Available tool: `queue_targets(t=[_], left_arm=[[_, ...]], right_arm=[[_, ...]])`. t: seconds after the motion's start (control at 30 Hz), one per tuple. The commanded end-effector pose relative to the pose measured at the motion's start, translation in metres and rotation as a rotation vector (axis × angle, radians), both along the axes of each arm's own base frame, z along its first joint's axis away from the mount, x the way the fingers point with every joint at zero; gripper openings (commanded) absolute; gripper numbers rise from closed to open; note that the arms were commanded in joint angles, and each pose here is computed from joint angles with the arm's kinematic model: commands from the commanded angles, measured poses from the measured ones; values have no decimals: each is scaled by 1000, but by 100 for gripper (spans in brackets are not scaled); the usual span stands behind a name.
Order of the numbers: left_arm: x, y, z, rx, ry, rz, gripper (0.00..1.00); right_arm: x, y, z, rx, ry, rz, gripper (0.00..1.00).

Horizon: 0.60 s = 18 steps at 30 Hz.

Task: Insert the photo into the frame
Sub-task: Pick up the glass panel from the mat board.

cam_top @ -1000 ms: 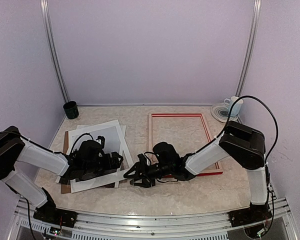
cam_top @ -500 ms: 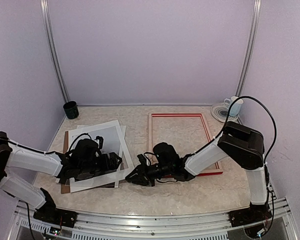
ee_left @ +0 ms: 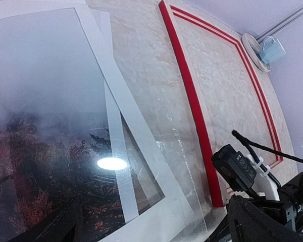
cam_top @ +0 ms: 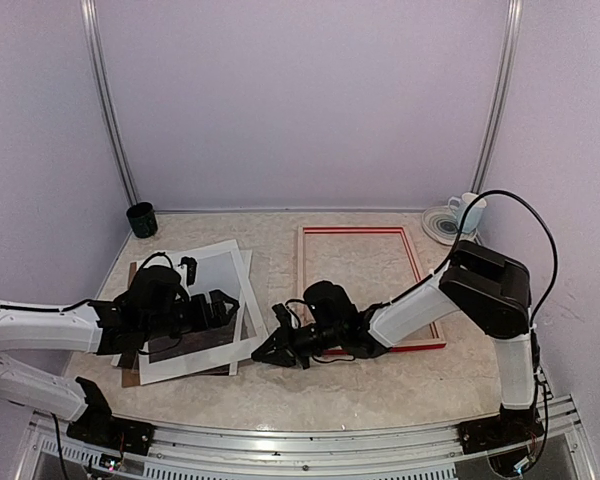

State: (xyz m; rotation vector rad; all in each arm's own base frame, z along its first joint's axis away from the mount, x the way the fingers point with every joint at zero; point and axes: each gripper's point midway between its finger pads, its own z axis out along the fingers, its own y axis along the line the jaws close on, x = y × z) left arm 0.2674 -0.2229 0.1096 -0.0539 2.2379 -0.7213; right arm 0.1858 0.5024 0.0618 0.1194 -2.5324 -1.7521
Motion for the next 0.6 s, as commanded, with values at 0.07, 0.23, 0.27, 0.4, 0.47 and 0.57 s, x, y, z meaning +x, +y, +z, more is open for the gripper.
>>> queue_targets(t=[0.07, 0.23, 0.27, 0.4, 0.47, 0.57], left_arm=[[2, 0, 12, 2, -15, 13, 99], [8, -3, 21, 21, -36, 8, 99], [10, -3, 22, 30, -40, 8, 99], [17, -7, 26, 55, -54, 4, 99], [21, -9, 26, 59, -57, 2, 99], [26, -14, 23, 62, -47, -9, 99]], right_arm=[[15, -3, 45, 17, -154, 20, 0], [26, -23, 57, -8, -210, -2, 0], [28, -28, 58, -12, -213, -5, 0], [33, -46, 60, -17, -226, -8, 0], [32, -57, 57, -24, -226, -2, 0], [35, -73, 57, -30, -228, 11, 0]])
